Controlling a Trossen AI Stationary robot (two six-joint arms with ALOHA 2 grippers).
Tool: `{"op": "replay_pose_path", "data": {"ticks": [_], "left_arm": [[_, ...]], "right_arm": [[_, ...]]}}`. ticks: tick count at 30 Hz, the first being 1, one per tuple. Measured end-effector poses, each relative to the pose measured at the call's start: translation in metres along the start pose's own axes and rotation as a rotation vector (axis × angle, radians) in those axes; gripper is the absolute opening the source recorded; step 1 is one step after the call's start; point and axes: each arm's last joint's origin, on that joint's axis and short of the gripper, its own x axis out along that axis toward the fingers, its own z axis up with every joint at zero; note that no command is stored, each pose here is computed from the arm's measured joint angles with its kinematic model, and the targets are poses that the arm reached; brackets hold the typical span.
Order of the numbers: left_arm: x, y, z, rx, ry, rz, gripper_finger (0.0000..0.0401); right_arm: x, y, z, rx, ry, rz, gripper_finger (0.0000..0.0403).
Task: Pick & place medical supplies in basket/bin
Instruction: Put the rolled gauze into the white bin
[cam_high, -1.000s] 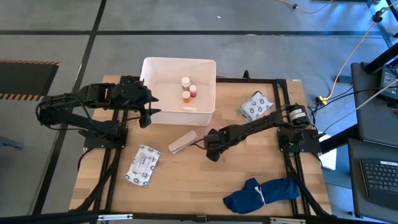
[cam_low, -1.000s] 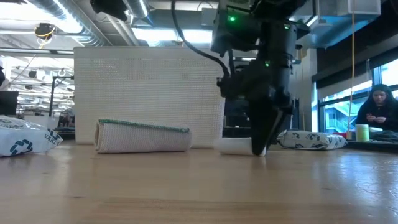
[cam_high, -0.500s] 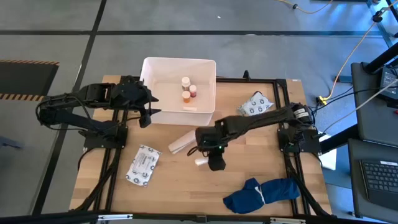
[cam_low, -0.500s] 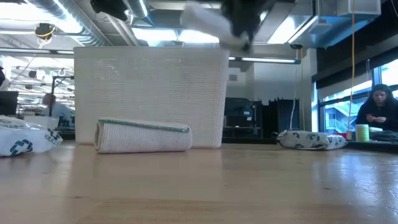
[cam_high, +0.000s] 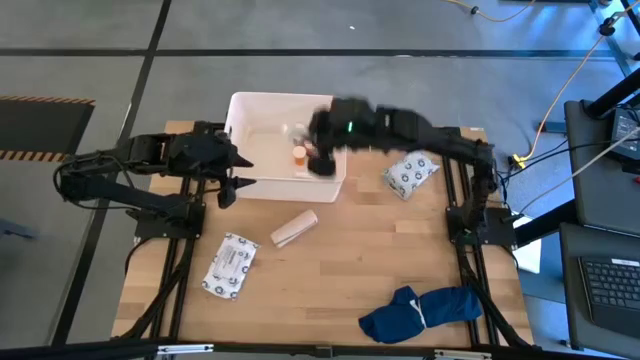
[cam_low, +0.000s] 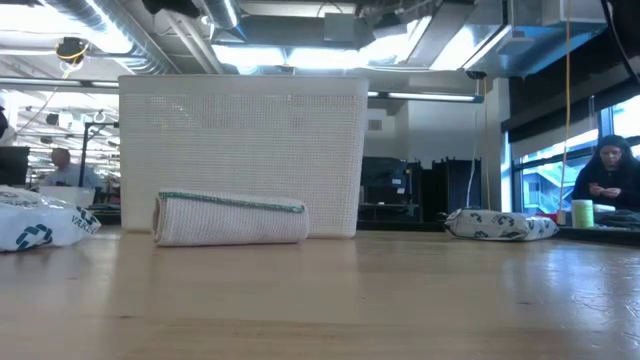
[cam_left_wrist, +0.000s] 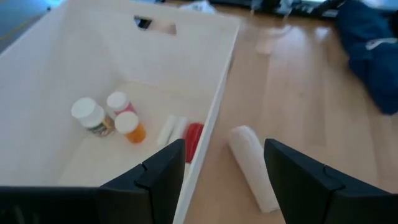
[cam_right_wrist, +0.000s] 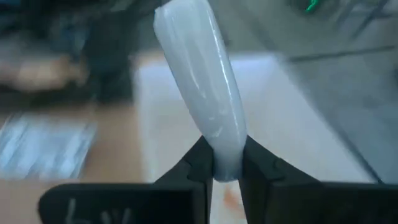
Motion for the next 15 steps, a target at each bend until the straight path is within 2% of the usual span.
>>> {"op": "replay_pose_path", "data": {"ticks": [3,6,15], "left_arm": [[-0.008,-0.001,0.000,0.002,-0.037,-0.010,0.0212],[-0.013,-0.002,-0.002,0.000,-0.054,-0.009,0.0212],[-0.017,-0.004,-0.004,-0.033,-0.056,-0.033,0.0212]], "right_arm": [[0.012,-0.028,0.008,0.028,-0.093,0.023,0.0048],[0.037,-0.044,-0.001,0.026,-0.057,0.035,0.0047],[0.132,-0.058,-0.073,-0.002,0.333,0.038,0.0047]]}}
